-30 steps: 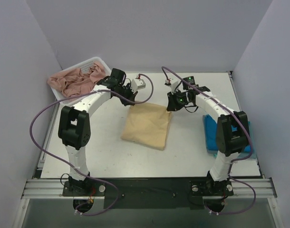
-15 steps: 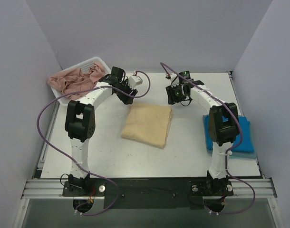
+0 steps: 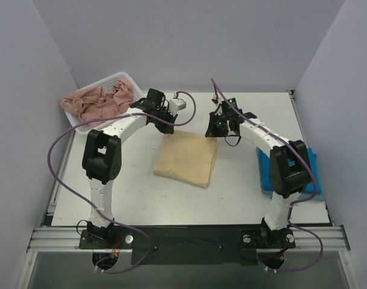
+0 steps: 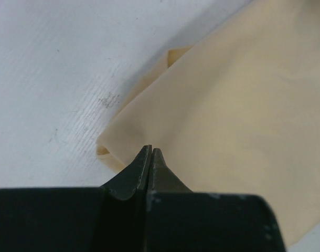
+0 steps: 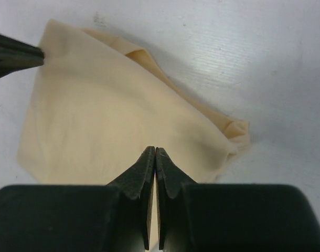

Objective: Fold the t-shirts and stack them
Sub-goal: Fold the long partially folded tshirt into a neat square

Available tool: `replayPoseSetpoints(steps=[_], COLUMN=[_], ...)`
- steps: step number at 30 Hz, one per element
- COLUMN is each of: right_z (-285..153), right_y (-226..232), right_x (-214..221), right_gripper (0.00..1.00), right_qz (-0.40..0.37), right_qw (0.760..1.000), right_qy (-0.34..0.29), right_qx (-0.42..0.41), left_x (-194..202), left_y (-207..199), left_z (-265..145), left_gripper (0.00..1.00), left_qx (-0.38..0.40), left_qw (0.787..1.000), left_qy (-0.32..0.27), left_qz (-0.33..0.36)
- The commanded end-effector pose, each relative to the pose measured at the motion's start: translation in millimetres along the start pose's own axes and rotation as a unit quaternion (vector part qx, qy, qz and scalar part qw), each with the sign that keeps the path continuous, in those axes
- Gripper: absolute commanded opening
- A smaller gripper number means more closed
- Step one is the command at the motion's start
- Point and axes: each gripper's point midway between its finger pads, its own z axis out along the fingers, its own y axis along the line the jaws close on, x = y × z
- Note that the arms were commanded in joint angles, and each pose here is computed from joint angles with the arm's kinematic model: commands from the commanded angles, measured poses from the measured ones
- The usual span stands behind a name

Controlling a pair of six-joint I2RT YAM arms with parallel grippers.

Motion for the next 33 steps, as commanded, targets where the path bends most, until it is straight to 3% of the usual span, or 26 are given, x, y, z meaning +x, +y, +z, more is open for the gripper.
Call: replayPoseSetpoints(steps=[1,9,15,20,23,28,31,33], right_z=[34.8,61.9,56.0,10.3,-18.3,-17.6,-13.1,-7.1], right_y=[-30.0,-75.0,-76.7,-47.9,-5.6,59.9,68.1,52.9], right_x=[25.5,26.1,8.9,-31.4,-22.7,57.2,94.4,141.4], right_gripper=[0.0,0.0,0.0,0.0,0.0,0.0,0.0,0.0], right_qz=[0.083,0.126,0.113,0.059,0.01,0.03,0.058,0.086], right_qw=[0.995,0.984,0.985,0.994,0.998,0.996,0.994,0.989], right_qy=[0.048,0.075,0.075,0.033,0.024,0.069,0.083,0.121], right_qx=[0.037,0.1,0.107,0.089,0.053,-0.047,-0.05,-0.024], left_x=[3.0,18.9,8.7,-20.9,-18.7,18.6,59.2,85.0], left_y=[6.2,46.4,57.5,60.7,28.6,-64.4,-85.9,-90.0], left_z=[18.6,48.9,33.3,-15.0,-32.1,-36.7,-26.9,-24.2], left_gripper=[0.0,0.0,0.0,0.03,0.04,0.04,0.04,0.04], left_qx=[0.016,-0.043,-0.071,-0.116,-0.075,0.051,0.071,0.062], left_qw=[0.999,0.996,0.993,0.99,0.993,0.99,0.982,0.974], left_qy=[-0.015,-0.007,-0.014,-0.036,-0.038,-0.009,0.03,0.053], left_qz=[-0.025,-0.079,-0.088,-0.073,-0.08,-0.134,-0.174,-0.211])
